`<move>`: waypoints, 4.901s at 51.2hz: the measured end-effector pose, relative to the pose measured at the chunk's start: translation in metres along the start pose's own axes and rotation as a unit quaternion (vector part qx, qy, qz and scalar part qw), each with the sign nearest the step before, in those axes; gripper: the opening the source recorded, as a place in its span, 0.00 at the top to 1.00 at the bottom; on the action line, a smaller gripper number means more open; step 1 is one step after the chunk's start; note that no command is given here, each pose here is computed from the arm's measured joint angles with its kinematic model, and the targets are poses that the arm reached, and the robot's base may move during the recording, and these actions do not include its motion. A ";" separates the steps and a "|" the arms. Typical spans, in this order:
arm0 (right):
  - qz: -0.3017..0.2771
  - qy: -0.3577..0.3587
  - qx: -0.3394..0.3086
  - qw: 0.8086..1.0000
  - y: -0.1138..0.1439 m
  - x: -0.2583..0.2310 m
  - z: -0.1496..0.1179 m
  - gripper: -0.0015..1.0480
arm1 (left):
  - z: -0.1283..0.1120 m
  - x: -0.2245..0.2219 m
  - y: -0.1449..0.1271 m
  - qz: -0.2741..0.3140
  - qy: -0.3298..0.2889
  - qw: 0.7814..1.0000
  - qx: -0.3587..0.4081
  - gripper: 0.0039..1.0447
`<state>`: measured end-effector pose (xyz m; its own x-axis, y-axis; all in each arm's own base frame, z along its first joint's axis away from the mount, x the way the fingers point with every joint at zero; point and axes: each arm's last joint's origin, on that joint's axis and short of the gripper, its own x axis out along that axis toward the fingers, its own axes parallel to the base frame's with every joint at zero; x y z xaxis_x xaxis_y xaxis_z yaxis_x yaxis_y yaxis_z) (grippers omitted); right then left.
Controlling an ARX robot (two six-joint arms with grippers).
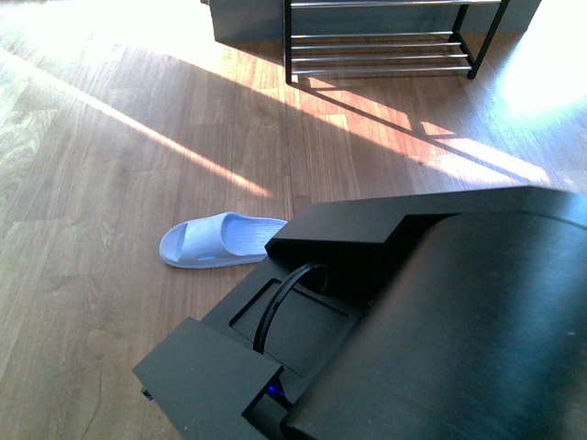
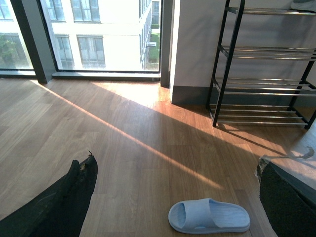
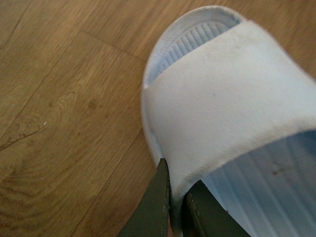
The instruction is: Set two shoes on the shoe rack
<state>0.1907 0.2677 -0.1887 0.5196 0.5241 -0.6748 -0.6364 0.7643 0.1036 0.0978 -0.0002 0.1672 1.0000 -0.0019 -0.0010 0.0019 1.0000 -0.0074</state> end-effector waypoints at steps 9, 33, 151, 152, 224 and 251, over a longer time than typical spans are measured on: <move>-0.059 -0.058 0.003 0.997 0.007 -0.029 0.027 0.98 | 0.000 0.000 0.000 0.000 0.000 1.000 0.000 0.09; -0.292 -0.112 0.067 0.947 -0.048 -0.169 0.091 0.98 | 0.000 0.000 0.000 0.000 0.000 1.000 0.000 0.09; -0.217 -0.176 0.277 0.919 -0.247 -0.134 0.122 0.98 | 0.000 0.000 0.000 0.000 0.000 1.000 0.001 0.09; -0.221 -0.179 0.268 0.921 -0.245 -0.149 0.123 0.98 | 0.000 0.000 0.000 0.000 0.000 1.000 0.001 0.09; -0.246 -0.203 0.189 0.929 -0.154 -0.306 0.118 0.98 | 0.000 0.000 0.000 0.000 0.000 1.000 0.001 0.09; -0.245 -0.203 0.189 0.929 -0.154 -0.306 0.118 0.98 | 0.000 0.000 0.000 0.000 0.000 1.000 0.001 0.09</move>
<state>0.1968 0.0342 0.0886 0.9155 0.1179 -0.3848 -0.0611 0.9857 0.1568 0.0978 -0.0002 0.1672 1.0000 -0.0019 -0.0013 0.0019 1.0000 -0.0048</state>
